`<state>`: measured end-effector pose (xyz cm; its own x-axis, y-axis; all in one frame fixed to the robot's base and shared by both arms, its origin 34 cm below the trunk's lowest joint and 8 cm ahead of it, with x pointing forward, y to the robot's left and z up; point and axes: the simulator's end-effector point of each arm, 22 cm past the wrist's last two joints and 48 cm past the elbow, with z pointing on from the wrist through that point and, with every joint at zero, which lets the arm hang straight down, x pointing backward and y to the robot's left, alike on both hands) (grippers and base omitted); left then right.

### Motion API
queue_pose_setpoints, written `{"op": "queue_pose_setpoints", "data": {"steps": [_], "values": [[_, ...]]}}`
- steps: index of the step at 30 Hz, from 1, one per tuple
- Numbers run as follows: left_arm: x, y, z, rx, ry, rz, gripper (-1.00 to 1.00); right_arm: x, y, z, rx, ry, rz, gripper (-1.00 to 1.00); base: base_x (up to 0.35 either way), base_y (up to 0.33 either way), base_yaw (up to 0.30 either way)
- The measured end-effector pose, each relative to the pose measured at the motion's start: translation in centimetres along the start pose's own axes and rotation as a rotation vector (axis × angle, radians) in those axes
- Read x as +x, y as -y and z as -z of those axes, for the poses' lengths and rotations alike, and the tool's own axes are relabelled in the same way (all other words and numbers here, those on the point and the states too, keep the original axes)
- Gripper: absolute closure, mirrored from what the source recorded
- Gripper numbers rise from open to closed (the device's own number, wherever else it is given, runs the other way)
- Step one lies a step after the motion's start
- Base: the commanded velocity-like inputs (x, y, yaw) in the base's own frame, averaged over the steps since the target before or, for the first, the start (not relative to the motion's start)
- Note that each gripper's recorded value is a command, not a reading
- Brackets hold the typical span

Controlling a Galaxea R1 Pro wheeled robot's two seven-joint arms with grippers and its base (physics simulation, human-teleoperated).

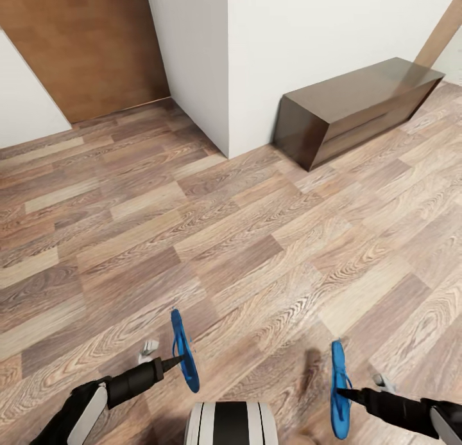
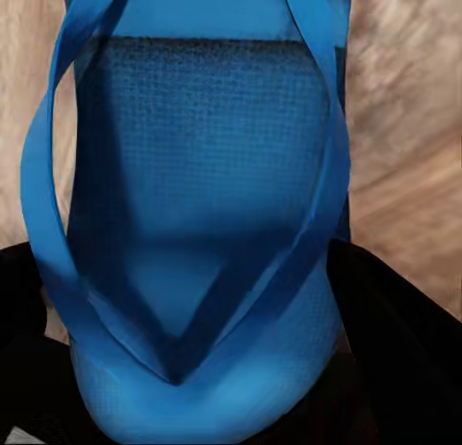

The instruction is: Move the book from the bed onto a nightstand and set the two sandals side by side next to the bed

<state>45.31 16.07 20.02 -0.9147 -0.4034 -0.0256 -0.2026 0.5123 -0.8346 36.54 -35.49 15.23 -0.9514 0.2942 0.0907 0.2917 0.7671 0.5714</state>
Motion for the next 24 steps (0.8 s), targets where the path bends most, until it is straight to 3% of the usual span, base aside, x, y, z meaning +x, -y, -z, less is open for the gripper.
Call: {"op": "queue_pose_setpoints", "data": {"steps": [2, 5, 13, 17, 20, 24], "values": [[1.2, -2.0, 0.5, -0.037, 0.014, 0.015, 1.00, 1.9, 2.0, 0.6, 0.014, 0.022, -0.014, 1.00, 0.000, 0.000, 0.000], [0.5, -2.7, 1.2, -0.053, 0.052, -0.019, 1.00, 2.2, 3.3, 1.2, 0.036, 0.084, 0.030, 1.00, 0.000, 0.000, 0.000], [-0.1, -3.0, 2.4, -0.071, 0.074, -0.039, 1.00, 1.0, 2.8, 2.0, 0.033, 0.142, 0.083, 1.00, 0.000, 0.000, 0.000], [-1.4, -1.9, 2.6, -0.053, 0.095, -0.061, 1.00, 0.3, 2.2, 2.4, 0.023, 0.158, 0.094, 1.00, 0.000, 0.000, 0.000], [-4.1, 1.1, 2.7, -0.007, 0.130, -0.125, 1.00, -1.1, 1.1, 2.6, 0.006, 0.184, 0.117, 1.00, 0.000, 0.000, 0.000], [-5.3, 2.8, 3.3, 0.014, 0.122, -0.143, 1.00, -5.1, -1.9, 3.5, -0.044, 0.246, 0.149, 1.00, 0.000, 0.000, 0.000]]}}
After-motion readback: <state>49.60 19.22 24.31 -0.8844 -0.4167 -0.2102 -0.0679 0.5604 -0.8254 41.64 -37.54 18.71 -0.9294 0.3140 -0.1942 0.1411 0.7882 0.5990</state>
